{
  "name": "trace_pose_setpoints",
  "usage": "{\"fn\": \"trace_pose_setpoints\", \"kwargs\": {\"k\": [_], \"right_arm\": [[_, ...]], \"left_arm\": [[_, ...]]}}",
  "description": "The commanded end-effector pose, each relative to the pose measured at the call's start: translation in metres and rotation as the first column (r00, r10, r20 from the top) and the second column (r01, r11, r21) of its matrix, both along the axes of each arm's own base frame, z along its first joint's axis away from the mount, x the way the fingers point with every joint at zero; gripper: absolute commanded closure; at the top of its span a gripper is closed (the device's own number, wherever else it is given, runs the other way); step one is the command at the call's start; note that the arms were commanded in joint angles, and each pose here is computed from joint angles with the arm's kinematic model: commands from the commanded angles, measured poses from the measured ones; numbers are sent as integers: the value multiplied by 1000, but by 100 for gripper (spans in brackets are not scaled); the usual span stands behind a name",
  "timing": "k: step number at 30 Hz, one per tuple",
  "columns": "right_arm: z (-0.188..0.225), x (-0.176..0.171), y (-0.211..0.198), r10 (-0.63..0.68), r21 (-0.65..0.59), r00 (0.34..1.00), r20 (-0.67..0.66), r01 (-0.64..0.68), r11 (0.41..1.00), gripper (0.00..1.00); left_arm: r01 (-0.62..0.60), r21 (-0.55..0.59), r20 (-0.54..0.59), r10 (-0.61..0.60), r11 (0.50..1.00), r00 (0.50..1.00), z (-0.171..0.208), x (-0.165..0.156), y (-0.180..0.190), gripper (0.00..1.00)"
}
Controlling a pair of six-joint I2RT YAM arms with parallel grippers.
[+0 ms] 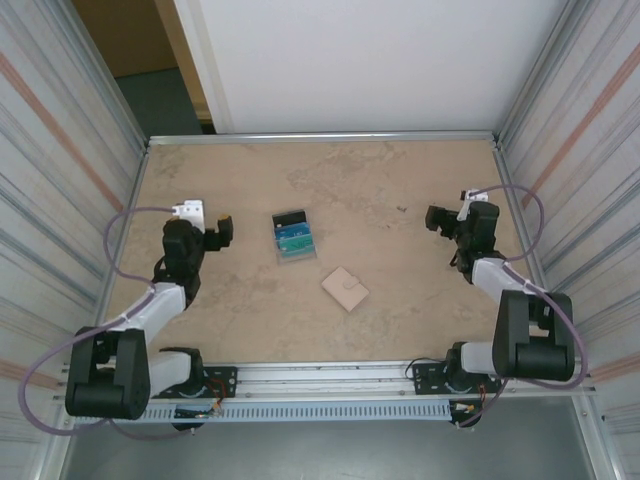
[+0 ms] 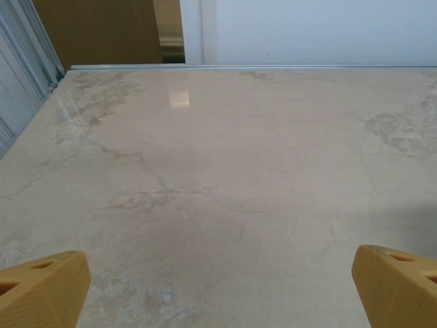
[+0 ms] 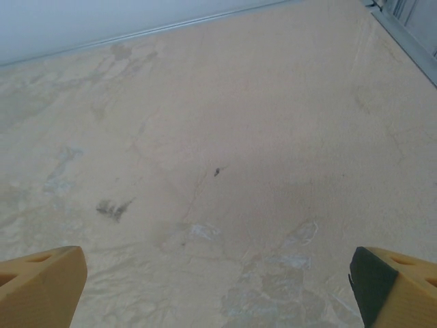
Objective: Take the credit cards out of the card holder
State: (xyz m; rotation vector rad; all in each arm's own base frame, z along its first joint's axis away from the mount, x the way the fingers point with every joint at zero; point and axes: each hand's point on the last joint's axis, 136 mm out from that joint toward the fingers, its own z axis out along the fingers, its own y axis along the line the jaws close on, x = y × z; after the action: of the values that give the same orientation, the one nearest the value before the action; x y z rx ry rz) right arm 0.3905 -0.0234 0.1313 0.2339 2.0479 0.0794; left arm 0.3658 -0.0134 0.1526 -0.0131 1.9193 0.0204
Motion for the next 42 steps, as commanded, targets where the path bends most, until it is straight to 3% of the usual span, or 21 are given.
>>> {"fn": "trace_pose_setpoints", "kwargs": {"k": [1, 6, 14, 19, 28, 34, 42], "right_arm": [[13, -10, 13, -5, 34, 998, -59, 7, 999, 1], [17, -27, 44, 23, 13, 988, -156, -21, 1000, 1], [3, -67, 125, 215, 104, 922, -322, -191, 976, 1], [-3, -94, 165, 365, 193, 845, -391, -313, 930, 1], [-25, -132, 209, 520, 291, 706, -480, -431, 854, 1], [-49, -151, 235, 576, 293, 604, -551, -506, 811, 1], [-74, -157, 255, 604, 243, 516, -608, -604, 760, 1]], "left_arm": [[0, -51, 2, 0, 999, 1000, 16, -5, -10, 1], [39, -85, 20, -37, 996, 999, 27, -18, -35, 1], [104, -213, 100, -84, 971, 991, 36, -36, -66, 1], [69, -293, 139, -29, 954, 990, 41, -42, -59, 1], [25, -317, 139, 20, 948, 990, 42, -42, -52, 1], [-7, -328, 135, 54, 945, 989, 43, -38, -48, 1], [-80, -322, 50, 101, 943, 994, 35, -31, -43, 1]]}}
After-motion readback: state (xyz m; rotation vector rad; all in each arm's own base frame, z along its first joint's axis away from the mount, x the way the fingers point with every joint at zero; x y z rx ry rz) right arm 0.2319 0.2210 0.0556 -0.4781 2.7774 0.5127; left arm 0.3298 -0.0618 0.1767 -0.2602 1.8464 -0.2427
